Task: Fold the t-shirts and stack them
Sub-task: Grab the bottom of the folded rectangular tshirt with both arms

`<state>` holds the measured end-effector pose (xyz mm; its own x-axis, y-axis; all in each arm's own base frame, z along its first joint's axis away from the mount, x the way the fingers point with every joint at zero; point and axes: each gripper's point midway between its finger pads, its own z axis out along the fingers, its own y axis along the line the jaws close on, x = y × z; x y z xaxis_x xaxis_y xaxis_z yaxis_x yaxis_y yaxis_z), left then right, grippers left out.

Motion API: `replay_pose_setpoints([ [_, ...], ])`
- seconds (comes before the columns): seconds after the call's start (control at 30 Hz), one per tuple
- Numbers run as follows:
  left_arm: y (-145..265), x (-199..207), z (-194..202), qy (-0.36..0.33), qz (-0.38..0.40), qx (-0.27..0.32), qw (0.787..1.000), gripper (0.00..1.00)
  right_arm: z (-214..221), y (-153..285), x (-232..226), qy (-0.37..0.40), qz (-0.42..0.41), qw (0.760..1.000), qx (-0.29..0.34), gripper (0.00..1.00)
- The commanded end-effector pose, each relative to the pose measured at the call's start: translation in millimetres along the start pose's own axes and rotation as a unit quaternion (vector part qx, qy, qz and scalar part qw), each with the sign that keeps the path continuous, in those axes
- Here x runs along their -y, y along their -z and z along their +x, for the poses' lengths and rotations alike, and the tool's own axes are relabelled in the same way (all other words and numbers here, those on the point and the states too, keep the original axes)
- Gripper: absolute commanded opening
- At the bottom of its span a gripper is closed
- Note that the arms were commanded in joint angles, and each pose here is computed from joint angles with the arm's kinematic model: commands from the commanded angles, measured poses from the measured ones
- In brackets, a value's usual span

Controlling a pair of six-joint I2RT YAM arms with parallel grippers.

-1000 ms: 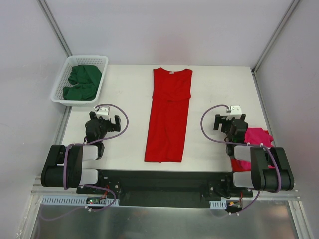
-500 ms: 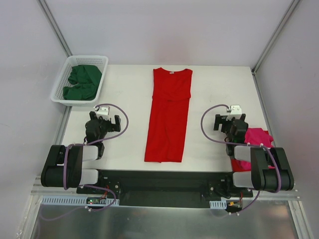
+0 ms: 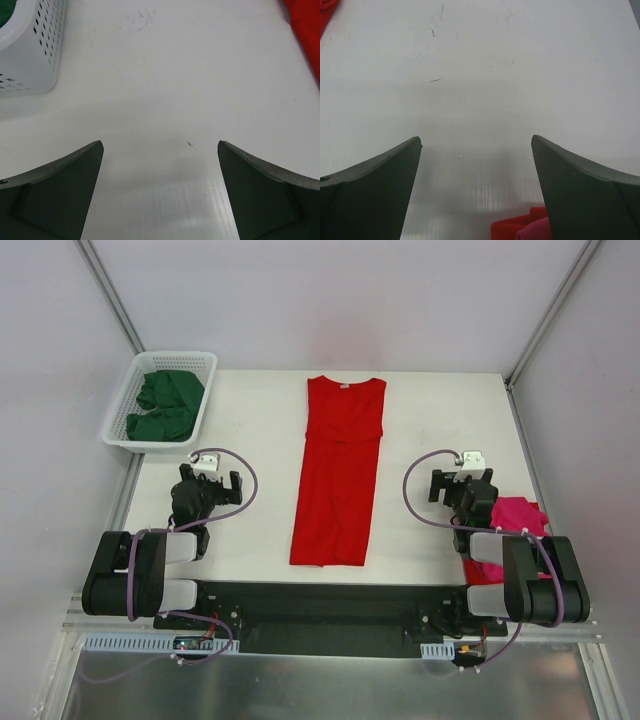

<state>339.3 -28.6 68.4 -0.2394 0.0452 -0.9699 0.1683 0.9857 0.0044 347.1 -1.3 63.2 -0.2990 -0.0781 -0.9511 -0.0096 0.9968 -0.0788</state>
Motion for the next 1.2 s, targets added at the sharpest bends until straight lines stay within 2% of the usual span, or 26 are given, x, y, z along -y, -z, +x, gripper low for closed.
replay_pose_setpoints([
  [0.0,-4.8,-2.7,-15.4,0.003,-0.003,0.024,1.000,0.99,-21.9,-5.4,0.5,-0.012,-0.002,0.999,0.030,0.96],
  [0.13,-4.9,-3.4,-15.8,0.005,-0.006,0.024,1.000,0.99,-21.9,-6.2,0.1,-0.012,-0.003,1.000,0.029,0.96],
  [0.2,-8.0,-15.6,-11.9,0.024,-0.042,0.006,0.999,0.99,-21.4,-5.7,0.4,-0.013,-0.004,1.000,0.028,0.96],
  [0.63,-6.3,-20.5,-14.2,0.018,-0.057,0.016,0.998,0.99,-20.8,-6.4,0.9,-0.013,-0.002,1.000,0.026,0.96],
  [0.77,-5.9,-21.9,-14.0,0.017,-0.060,0.014,0.998,0.99,-29.3,-3.8,7.9,-0.014,0.031,0.999,0.040,0.96],
  [0.83,-12.4,-23.3,-52.2,0.003,-0.078,0.026,0.997,0.99,-51.0,0.8,6.6,0.013,0.043,0.998,0.048,0.96],
  [0.87,-8.3,-19.2,-28.4,-0.001,-0.072,-0.060,0.996,0.99,-36.0,7.2,-10.4,0.055,0.019,0.998,-0.009,0.96],
  [0.9,-16.4,-18.5,-70.1,-0.007,-0.065,-0.029,0.997,0.99,-83.2,9.9,-15.8,0.060,0.020,0.997,0.037,0.96],
  [0.93,-11.7,-13.0,-91.0,-0.016,-0.054,-0.017,0.998,0.99,-101.2,14.9,-28.2,0.060,0.008,0.997,0.050,0.96],
  [0.97,-5.7,-9.9,-95.2,-0.022,-0.050,-0.032,0.998,0.99,-102.2,20.4,-32.3,0.050,-0.001,0.998,0.022,0.96],
  [1.0,-1.8,-6.0,-123.7,-0.018,-0.042,-0.014,0.999,0.99,-152.2,27.0,-39.5,-0.008,-0.013,0.998,0.053,0.96],
  [1.03,10.1,2.6,-150.2,-0.013,-0.027,0.013,0.999,0.99,-142.1,37.1,-51.8,-0.002,-0.048,0.999,-0.016,0.96],
  [1.07,16.7,19.4,-166.4,0.004,0.014,0.026,1.000,0.99,-149.9,44.0,-63.5,0.010,-0.078,0.996,-0.039,0.96],
  [1.1,31.3,29.7,-182.5,0.005,0.042,0.009,0.999,1.00,-194.8,51.8,-73.8,0.055,-0.106,0.993,-0.019,0.96],
  [1.13,43.4,40.7,-200.7,0.006,0.069,0.022,0.997,0.99,-177.8,68.1,-86.5,0.105,-0.117,0.985,-0.077,0.96],
  [1.17,51.4,50.3,-208.3,0.009,0.092,0.017,0.996,0.99,-183.9,76.9,-88.7,0.129,-0.113,0.981,-0.087,0.96],
])
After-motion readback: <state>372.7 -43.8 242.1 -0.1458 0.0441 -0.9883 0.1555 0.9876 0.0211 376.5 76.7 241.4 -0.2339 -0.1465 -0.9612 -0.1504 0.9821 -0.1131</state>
